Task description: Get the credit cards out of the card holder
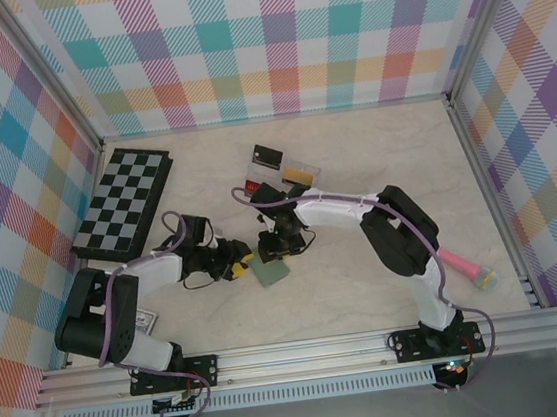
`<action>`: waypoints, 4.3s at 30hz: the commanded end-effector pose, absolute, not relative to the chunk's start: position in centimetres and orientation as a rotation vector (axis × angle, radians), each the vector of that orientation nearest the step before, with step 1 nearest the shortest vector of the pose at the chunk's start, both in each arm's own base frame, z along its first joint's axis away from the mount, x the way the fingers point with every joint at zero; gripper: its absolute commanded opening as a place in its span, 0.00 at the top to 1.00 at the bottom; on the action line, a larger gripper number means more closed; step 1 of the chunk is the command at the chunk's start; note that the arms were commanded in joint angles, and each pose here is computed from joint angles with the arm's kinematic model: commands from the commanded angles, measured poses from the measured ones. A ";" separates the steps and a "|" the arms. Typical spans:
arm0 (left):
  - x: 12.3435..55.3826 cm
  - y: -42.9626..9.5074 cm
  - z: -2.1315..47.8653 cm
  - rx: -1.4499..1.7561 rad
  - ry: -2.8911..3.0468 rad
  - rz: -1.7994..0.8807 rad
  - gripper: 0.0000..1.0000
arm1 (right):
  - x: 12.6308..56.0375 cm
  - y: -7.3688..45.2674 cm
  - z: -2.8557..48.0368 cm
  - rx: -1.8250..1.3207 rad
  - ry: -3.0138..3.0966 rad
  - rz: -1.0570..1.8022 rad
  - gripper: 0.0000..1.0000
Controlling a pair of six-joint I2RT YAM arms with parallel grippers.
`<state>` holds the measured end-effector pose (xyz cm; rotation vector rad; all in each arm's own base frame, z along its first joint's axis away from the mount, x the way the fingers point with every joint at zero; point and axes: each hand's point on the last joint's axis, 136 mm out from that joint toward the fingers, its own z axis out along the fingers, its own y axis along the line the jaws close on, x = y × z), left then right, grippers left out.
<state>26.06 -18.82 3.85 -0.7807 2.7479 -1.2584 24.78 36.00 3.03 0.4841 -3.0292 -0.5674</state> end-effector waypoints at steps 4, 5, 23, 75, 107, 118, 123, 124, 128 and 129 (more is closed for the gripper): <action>26.4 -19.9 3.9 -0.760 2.744 -1.323 0.61 | 24.2 36.0 2.4 0.370 -2.959 -0.683 0.60; 26.5 -20.0 3.9 -0.756 2.744 -1.329 0.62 | 24.2 36.0 2.5 0.356 -2.949 -0.706 0.60; 26.8 -21.0 4.6 -0.657 2.784 -1.280 0.87 | 25.4 34.5 3.1 0.309 -3.024 -0.672 0.52; 26.2 -20.2 4.2 -0.598 2.865 -1.111 1.00 | 26.4 34.0 5.6 0.414 -3.144 -0.641 0.73; 26.1 -20.5 4.7 -0.577 2.858 -1.134 1.00 | 26.3 34.4 3.6 0.428 -3.154 -0.415 0.74; 26.0 -20.3 4.6 -0.584 2.865 -1.107 1.00 | 26.3 33.7 3.4 0.377 -3.163 -0.368 1.00; 25.9 -19.8 4.2 -0.594 2.873 -1.064 1.00 | 26.6 31.7 3.0 0.262 -3.192 -0.264 1.00; 25.8 -19.7 4.1 -0.599 2.874 -1.053 1.00 | 26.6 30.9 2.7 0.214 -3.194 -0.224 1.00; 25.6 -19.4 3.7 -0.604 2.882 -1.034 1.00 | 26.8 28.2 2.2 0.083 -3.216 -0.109 1.00; 25.5 -19.4 3.6 -0.606 2.884 -1.030 1.00 | 26.9 27.6 2.2 0.056 -3.222 -0.082 1.00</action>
